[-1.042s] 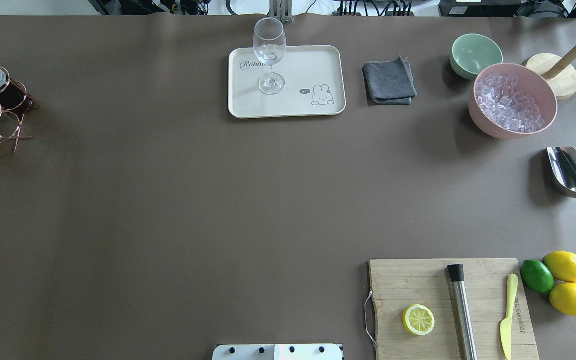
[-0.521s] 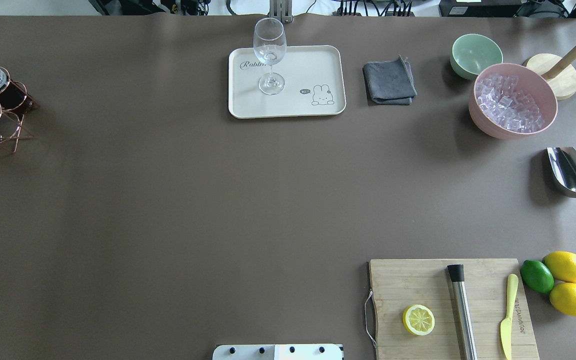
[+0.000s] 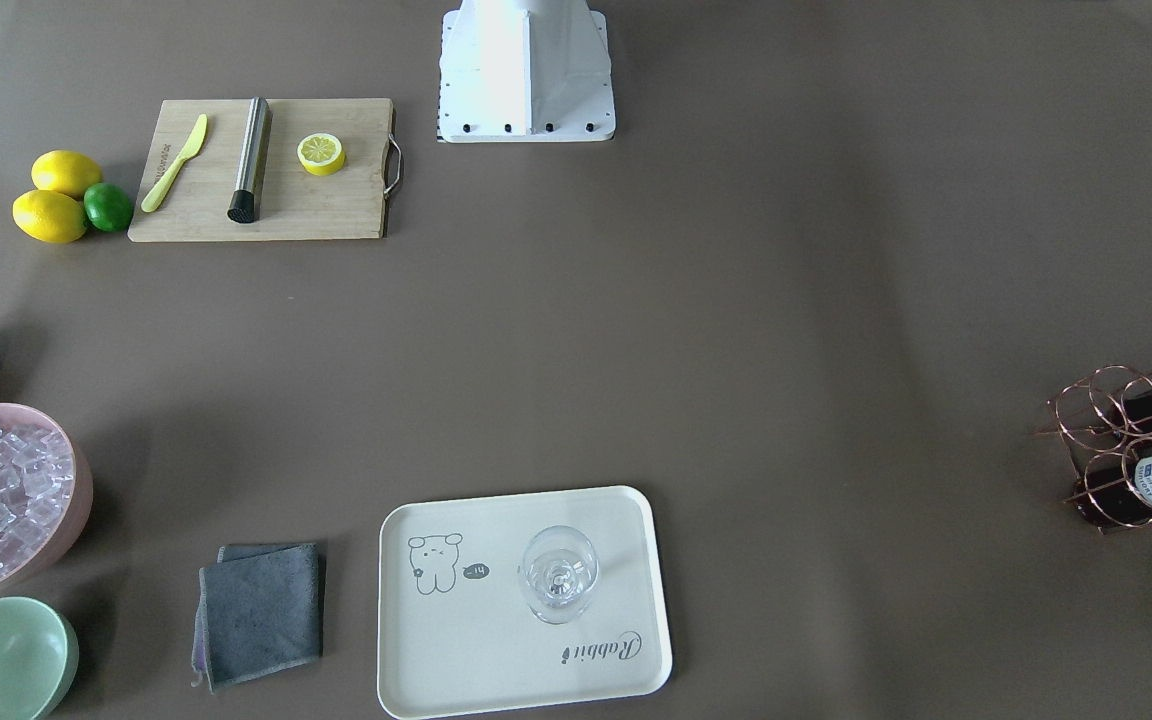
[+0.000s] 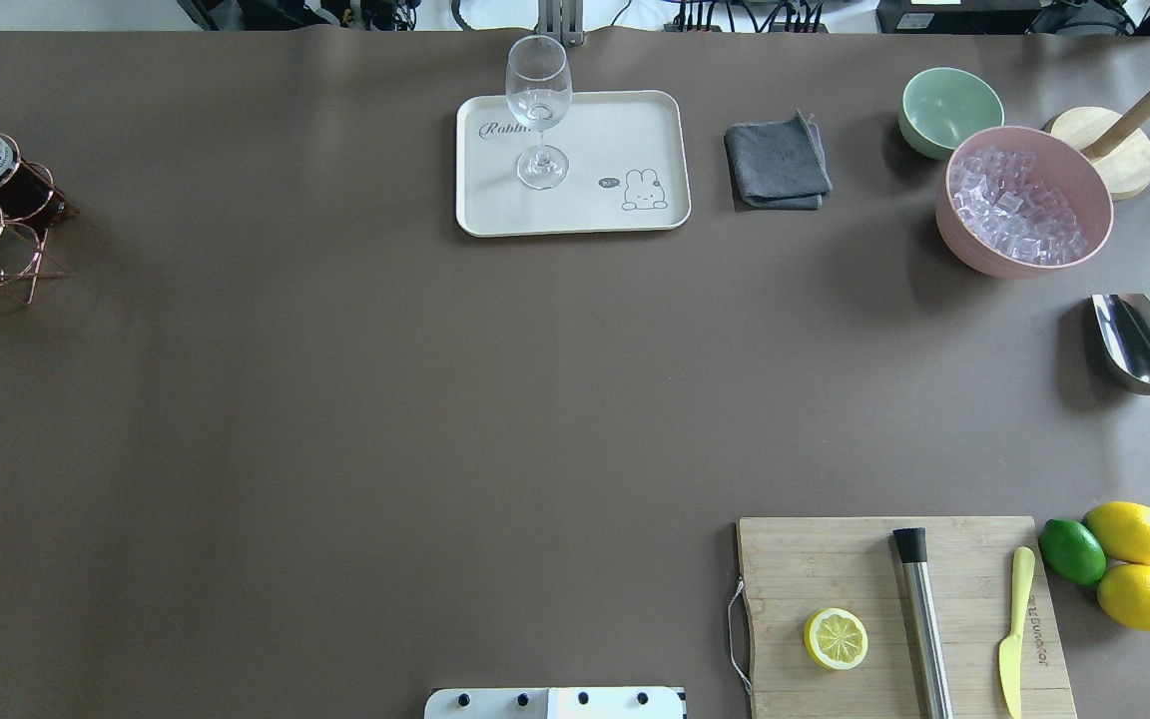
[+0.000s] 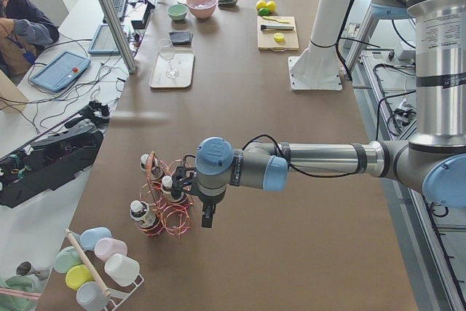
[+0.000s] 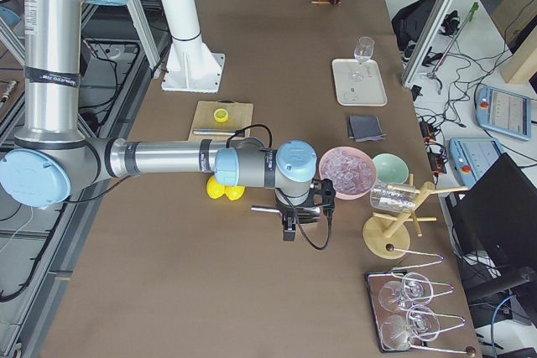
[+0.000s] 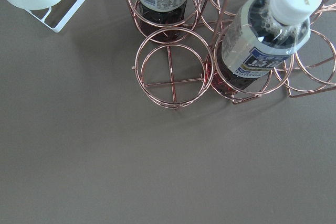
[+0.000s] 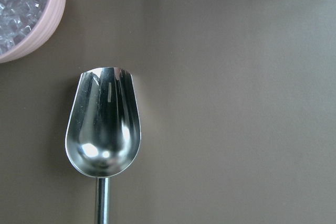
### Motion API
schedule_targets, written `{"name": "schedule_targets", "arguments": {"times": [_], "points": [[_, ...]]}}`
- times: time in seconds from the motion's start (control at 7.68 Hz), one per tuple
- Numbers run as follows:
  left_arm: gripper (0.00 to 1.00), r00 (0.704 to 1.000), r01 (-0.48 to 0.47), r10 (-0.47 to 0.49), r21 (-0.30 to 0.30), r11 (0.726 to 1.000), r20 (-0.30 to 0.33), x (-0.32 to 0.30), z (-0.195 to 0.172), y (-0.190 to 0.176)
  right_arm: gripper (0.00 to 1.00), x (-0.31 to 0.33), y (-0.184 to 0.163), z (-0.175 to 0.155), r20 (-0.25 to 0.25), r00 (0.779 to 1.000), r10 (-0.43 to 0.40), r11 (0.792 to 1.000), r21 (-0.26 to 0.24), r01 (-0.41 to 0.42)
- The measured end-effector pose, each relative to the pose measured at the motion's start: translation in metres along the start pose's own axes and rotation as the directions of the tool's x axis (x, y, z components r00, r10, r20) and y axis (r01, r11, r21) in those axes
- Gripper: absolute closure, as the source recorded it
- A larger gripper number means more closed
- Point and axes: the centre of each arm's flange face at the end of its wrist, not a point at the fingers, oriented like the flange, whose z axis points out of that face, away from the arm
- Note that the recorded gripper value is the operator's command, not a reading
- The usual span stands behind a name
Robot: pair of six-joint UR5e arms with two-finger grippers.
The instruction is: Take tea from basket to plate
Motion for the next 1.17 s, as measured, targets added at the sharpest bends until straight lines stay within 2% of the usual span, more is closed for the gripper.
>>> {"name": "schedule_targets", "arguments": {"times": [0.39, 0.65, 1.04, 1.17], "points": [[0.02, 1.0, -0.004, 0.004, 0.014, 1.0, -0.02, 0.015, -0.018, -0.017, 0.0, 0.0, 0.0, 0.0, 0.0, 1.0, 0.0, 1.0, 0.0, 0.0], [0.02, 1.0, -0.009, 0.009, -0.002, 1.0, -0.029, 0.041, -0.042, -0.058, 0.0, 0.0, 0.0, 0.0, 0.0, 1.0, 0.0, 1.0, 0.0, 0.0], [0.03, 0.991, -0.129, 0.129, 0.005, 0.992, -0.025, 0.061, -0.066, -0.086, 0.0, 0.0, 0.0, -0.001, -0.001, 1.0, -0.001, 1.0, 0.001, 0.001], [0.03, 0.977, -0.214, 0.214, 0.01, 0.977, -0.021, 0.06, -0.071, -0.087, 0.0, 0.0, 0.0, -0.001, -0.001, 1.0, -0.001, 1.0, 0.001, 0.001]]}}
